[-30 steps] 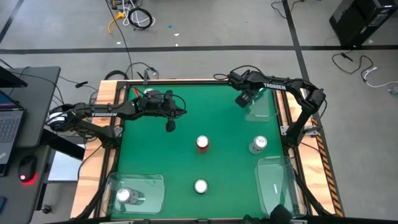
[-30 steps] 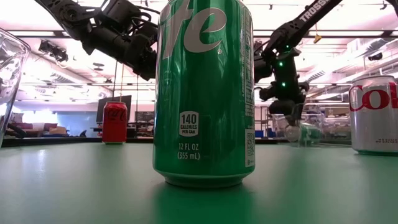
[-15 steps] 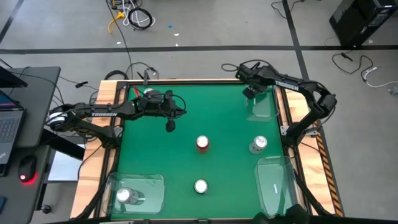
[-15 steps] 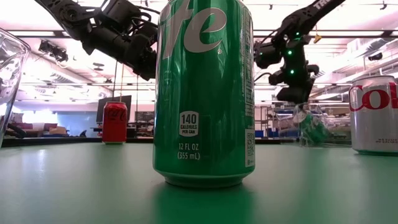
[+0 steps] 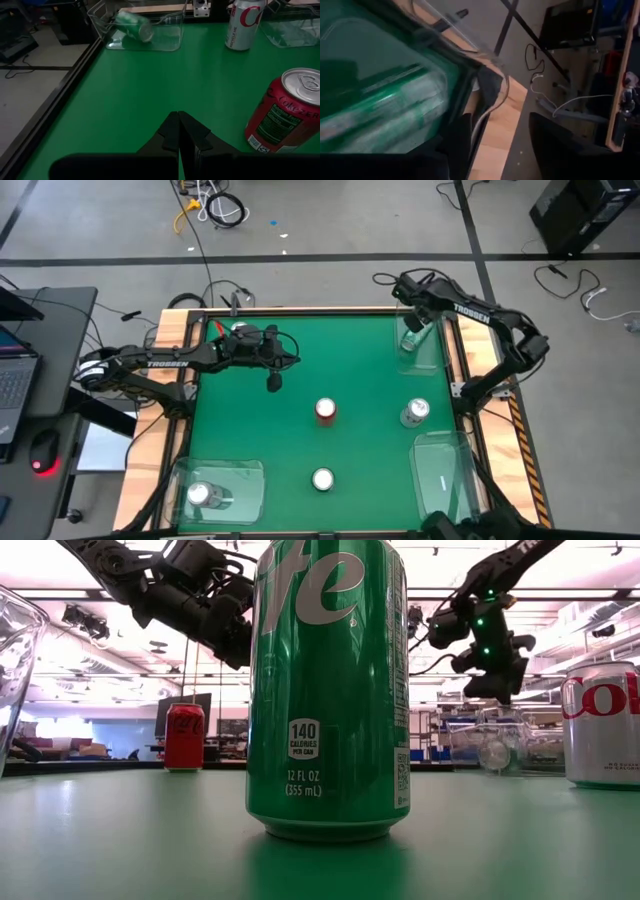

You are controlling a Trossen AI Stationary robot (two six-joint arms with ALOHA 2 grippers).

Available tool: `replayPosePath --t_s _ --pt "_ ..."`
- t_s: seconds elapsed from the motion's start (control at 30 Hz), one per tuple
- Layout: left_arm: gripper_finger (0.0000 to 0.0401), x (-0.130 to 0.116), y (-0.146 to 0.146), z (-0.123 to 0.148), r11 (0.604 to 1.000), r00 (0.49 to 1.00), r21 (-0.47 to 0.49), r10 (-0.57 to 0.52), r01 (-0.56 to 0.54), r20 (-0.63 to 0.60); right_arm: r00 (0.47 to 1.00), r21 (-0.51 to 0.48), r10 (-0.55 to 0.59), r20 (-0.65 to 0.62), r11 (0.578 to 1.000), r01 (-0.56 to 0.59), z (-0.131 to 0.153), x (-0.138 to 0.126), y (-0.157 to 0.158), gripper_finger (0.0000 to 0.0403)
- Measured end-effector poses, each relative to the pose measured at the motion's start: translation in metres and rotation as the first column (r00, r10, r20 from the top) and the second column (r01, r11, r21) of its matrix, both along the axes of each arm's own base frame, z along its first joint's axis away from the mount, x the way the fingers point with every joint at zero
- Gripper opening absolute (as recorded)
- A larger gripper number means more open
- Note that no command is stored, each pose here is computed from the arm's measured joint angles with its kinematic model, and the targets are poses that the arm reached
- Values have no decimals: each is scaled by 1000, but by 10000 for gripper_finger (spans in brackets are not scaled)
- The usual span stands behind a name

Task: Sort soda cans
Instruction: Put the top green soda can into the top right transparent bin

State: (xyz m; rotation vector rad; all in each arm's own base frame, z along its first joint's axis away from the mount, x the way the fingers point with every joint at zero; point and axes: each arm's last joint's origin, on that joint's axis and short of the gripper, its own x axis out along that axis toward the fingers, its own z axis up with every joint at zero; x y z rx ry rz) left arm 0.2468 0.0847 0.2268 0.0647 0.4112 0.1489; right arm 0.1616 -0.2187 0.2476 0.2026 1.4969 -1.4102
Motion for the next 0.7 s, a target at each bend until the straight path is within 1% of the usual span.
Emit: replayPosePath --t_s 0.07,0.13,0.2,0.23,0.3,0.37,0.43,0.57,0.7 --pt "2 0 0 0 1000 1000 0 0 0 0 1000 -4 -4 2 1000 4 0 -2 -4 179" --pt "2 0 0 0 1000 1000 0 0 0 0 1000 14 4 6 1000 -4 -1 -3 -5 174" --pt "2 0 0 0 1000 1000 -1 0 0 0 999 52 22 45 998 -24 -1 -2 -4 172" --pt "2 0 0 0 1000 1000 -1 0 0 -1 996 85 37 84 995 -44 -1 -1 -2 172" --pt "2 0 0 0 1000 1000 -1 0 0 0 978 161 75 195 981 -107 1 3 4 175" --pt "2 0 0 0 1000 1000 -1 0 0 0 943 233 126 309 951 -204 3 11 12 181" --pt "2 0 0 0 1000 1000 -1 0 0 0 911 262 186 368 919 -293 5 20 23 191" --pt "2 0 0 0 1000 1000 -1 -1 1 0 892 264 273 361 887 -378 4 36 39 216" --pt "2 0 0 0 1000 1000 -2 -1 1 0 902 286 319 292 871 -400 -9 42 52 241"
